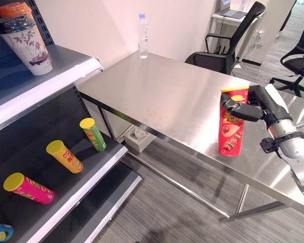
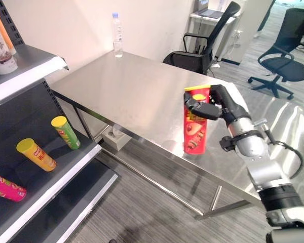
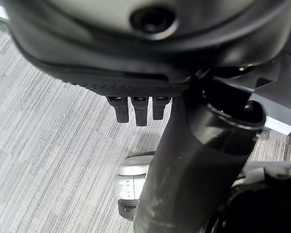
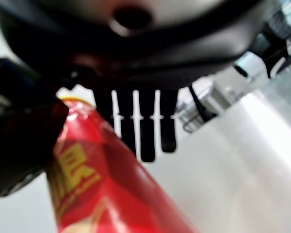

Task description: Put the goods on the table back onto the shelves and tidy them up.

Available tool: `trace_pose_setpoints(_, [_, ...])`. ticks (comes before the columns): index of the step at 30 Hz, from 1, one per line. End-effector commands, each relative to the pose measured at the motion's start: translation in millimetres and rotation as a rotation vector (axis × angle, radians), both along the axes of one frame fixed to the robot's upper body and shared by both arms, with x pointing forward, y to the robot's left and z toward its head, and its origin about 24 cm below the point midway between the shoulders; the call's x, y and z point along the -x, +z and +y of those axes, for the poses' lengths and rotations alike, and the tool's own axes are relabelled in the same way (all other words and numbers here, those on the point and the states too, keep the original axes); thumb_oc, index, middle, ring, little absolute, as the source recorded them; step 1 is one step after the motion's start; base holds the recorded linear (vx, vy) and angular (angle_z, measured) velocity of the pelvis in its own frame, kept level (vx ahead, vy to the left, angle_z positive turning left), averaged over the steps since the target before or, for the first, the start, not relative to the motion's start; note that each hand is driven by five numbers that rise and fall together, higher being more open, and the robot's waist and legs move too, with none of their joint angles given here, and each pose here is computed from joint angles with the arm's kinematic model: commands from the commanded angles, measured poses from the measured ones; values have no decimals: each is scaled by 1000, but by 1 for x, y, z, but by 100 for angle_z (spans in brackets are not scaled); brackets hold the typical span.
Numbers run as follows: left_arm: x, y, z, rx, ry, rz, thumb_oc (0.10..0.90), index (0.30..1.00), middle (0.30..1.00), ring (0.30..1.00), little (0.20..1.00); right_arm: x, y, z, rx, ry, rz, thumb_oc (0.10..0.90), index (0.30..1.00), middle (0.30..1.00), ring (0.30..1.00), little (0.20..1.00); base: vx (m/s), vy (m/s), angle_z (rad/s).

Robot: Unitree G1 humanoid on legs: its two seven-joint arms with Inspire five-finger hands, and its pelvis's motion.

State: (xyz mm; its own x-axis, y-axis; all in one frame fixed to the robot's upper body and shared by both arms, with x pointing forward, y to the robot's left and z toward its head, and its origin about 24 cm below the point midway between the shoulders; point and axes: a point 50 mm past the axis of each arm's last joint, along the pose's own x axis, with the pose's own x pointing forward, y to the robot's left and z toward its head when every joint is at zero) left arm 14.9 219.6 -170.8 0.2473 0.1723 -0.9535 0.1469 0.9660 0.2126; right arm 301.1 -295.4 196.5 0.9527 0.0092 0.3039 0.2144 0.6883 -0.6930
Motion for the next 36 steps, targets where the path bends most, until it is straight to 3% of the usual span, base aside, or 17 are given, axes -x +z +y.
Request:
trace_pose_setpoints(1, [-33, 5, 19, -95, -32, -69, 800, 900, 900, 900, 900, 26, 93, 10, 1, 32, -512, 400, 300, 300, 300, 300, -40, 51, 0])
trace_pose_setpoints(11, [-54, 8, 18, -138, -78, -123, 800, 900, 900, 900, 900, 71, 105, 8, -45, -46, -822, 400, 300, 300, 300, 300, -17, 48, -3])
trace_pose_setpoints(16, [-66, 10, 15, -168, -148, -159, 800, 900, 900, 900, 900, 91, 92, 24, 32, -87, -922, 400, 300, 300, 300, 300, -48, 53, -12])
trace_pose_setpoints(21, [-83, 14, 12, -188, -222, -223, 800, 900, 900, 900, 900, 94, 61, 54, 96, -53, -882, 400, 300, 300, 300, 300, -103, 59, -22])
trace_pose_setpoints(27, [-106, 25, 21, -239, -205, -314, 800, 900, 900, 900, 900, 91, 41, 74, 112, 2, -821, 400, 300, 300, 300, 300, -175, -7, -8])
trace_pose_setpoints(29, [-131, 38, 29, -279, -166, -426, 800, 900, 900, 900, 900, 97, 32, 81, 191, 24, -790, 400, 300, 300, 300, 300, -264, -107, 27])
trace_pose_setpoints(36, [-108, 26, 18, -270, -204, -337, 800, 900, 900, 900, 900, 104, 25, 73, 196, -30, -782, 400, 300, 300, 300, 300, -214, -213, 75])
